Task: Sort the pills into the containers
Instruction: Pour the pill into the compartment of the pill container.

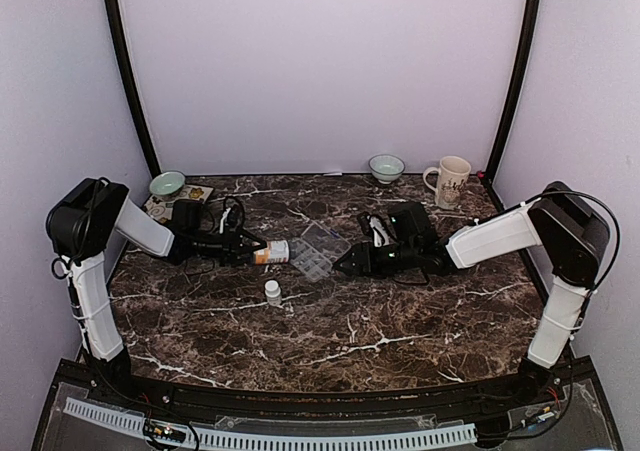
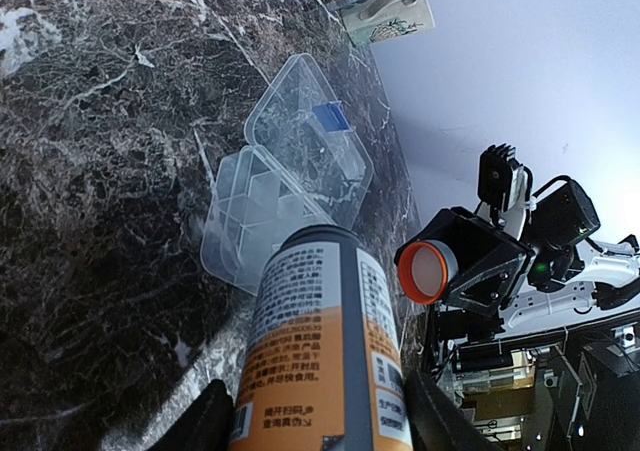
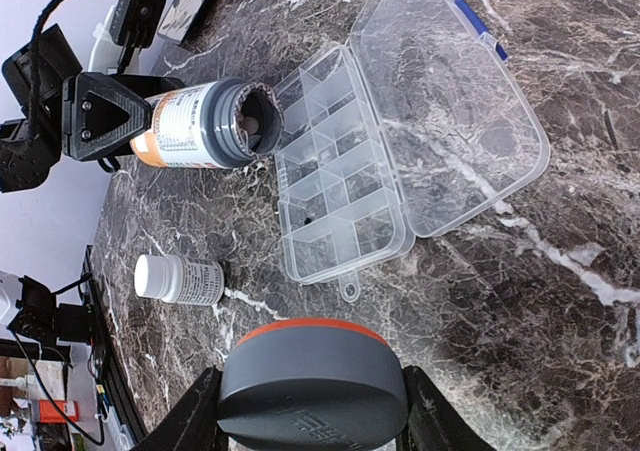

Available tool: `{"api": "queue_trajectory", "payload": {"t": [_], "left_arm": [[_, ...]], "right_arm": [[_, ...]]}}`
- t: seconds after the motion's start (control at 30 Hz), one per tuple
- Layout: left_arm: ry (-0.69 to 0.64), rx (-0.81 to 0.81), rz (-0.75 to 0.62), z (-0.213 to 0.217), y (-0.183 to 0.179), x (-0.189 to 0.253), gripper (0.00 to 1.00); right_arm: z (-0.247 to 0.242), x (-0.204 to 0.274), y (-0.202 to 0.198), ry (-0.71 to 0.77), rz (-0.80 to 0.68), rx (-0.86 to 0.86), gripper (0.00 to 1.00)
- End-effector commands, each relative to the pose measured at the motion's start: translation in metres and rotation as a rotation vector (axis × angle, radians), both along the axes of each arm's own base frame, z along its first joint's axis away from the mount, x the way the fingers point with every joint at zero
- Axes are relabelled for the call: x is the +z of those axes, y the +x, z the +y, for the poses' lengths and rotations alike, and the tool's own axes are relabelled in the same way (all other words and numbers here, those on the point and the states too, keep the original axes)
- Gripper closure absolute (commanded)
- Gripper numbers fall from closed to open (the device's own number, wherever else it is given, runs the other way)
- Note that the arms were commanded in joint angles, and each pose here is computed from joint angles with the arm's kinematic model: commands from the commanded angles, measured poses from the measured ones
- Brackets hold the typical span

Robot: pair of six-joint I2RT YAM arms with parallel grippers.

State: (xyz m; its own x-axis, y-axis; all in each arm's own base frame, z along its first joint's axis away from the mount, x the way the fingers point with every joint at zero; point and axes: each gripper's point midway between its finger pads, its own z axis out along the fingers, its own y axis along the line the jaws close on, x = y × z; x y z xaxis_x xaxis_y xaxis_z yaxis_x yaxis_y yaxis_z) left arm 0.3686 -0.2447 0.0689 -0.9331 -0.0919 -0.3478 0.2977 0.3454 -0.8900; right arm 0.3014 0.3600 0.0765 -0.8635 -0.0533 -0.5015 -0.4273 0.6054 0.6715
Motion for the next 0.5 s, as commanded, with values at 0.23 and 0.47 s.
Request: {"api": "queue_trajectory", "payload": {"t": [0.23, 0.47], "left_arm": [[0.033, 0.003, -0.045, -0.0006, 0.004, 0.0168, 0.95], [0.042, -0.002, -0.049, -0.0018, 0.0051, 0.0185, 0.95]], "right_arm": [[0.0063, 0.0202, 0.0075, 0.056, -0.048, 0.006, 0.71], [0.0065, 0.0189, 0.0071, 0.057, -0.045, 0.008, 0.71]]}}
